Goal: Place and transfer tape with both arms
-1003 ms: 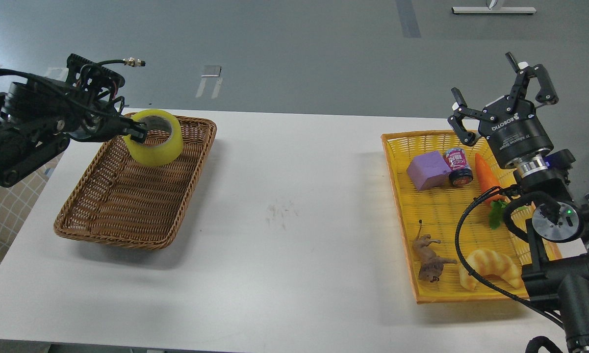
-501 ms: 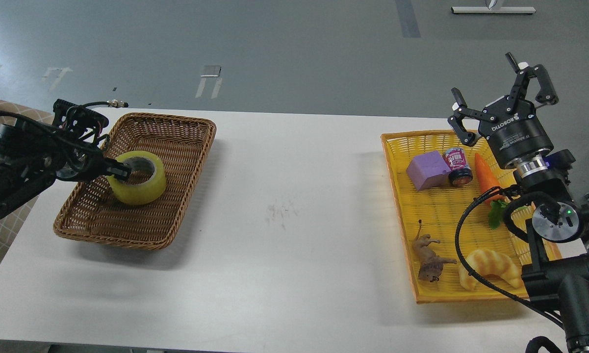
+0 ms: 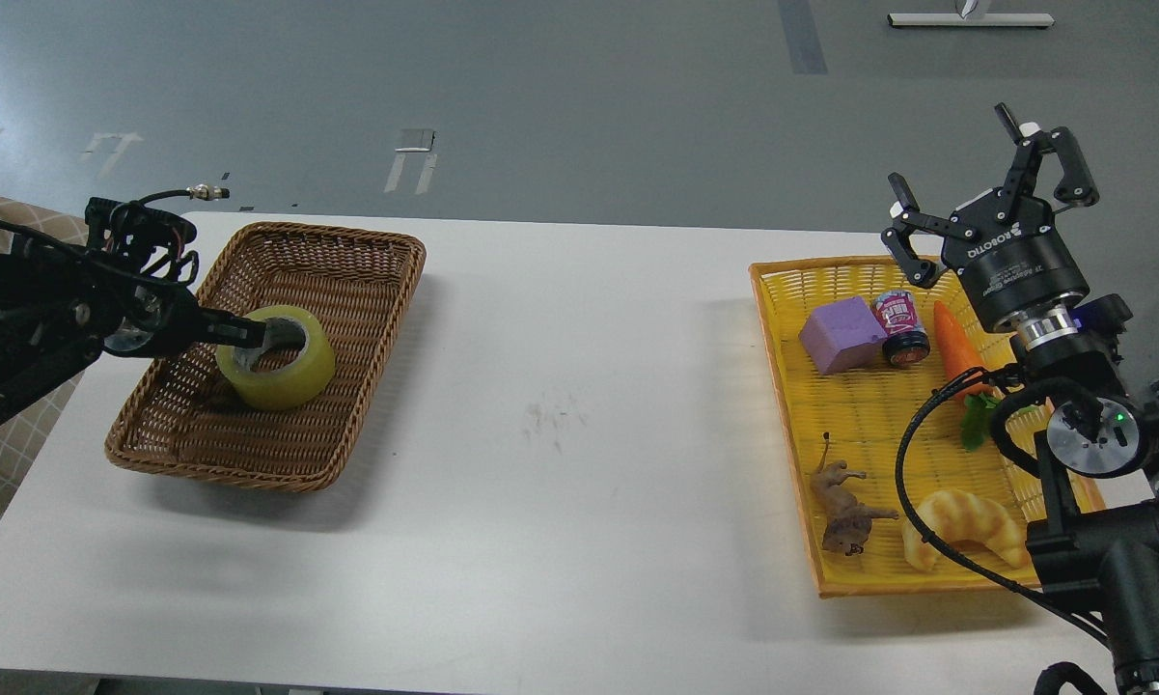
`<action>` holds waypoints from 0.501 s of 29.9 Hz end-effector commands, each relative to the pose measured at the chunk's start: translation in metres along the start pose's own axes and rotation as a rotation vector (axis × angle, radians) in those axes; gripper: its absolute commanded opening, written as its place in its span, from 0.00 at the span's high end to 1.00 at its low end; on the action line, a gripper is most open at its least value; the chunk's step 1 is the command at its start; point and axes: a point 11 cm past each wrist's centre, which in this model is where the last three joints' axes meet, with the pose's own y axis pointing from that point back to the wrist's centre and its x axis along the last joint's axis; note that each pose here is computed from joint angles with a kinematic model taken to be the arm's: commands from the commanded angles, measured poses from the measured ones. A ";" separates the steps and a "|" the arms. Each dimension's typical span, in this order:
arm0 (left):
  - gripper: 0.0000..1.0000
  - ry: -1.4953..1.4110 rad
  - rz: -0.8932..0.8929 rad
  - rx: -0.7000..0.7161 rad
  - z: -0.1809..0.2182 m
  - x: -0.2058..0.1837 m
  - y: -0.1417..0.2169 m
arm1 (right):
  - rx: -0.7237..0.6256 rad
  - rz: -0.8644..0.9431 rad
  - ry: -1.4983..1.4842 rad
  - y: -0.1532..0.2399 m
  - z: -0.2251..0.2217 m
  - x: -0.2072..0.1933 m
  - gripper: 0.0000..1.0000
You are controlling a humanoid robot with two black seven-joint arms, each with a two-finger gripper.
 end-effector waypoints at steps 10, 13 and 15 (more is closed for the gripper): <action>0.17 0.364 0.333 -0.386 0.044 0.135 0.082 | 0.006 -0.010 0.004 -0.002 -0.003 -0.003 0.00; 0.11 0.507 0.390 -0.556 0.060 0.156 0.098 | 0.011 -0.019 0.006 -0.004 -0.005 -0.006 0.00; 0.04 0.631 0.417 -0.687 0.071 0.167 0.107 | 0.018 -0.027 0.009 -0.008 -0.008 -0.009 0.00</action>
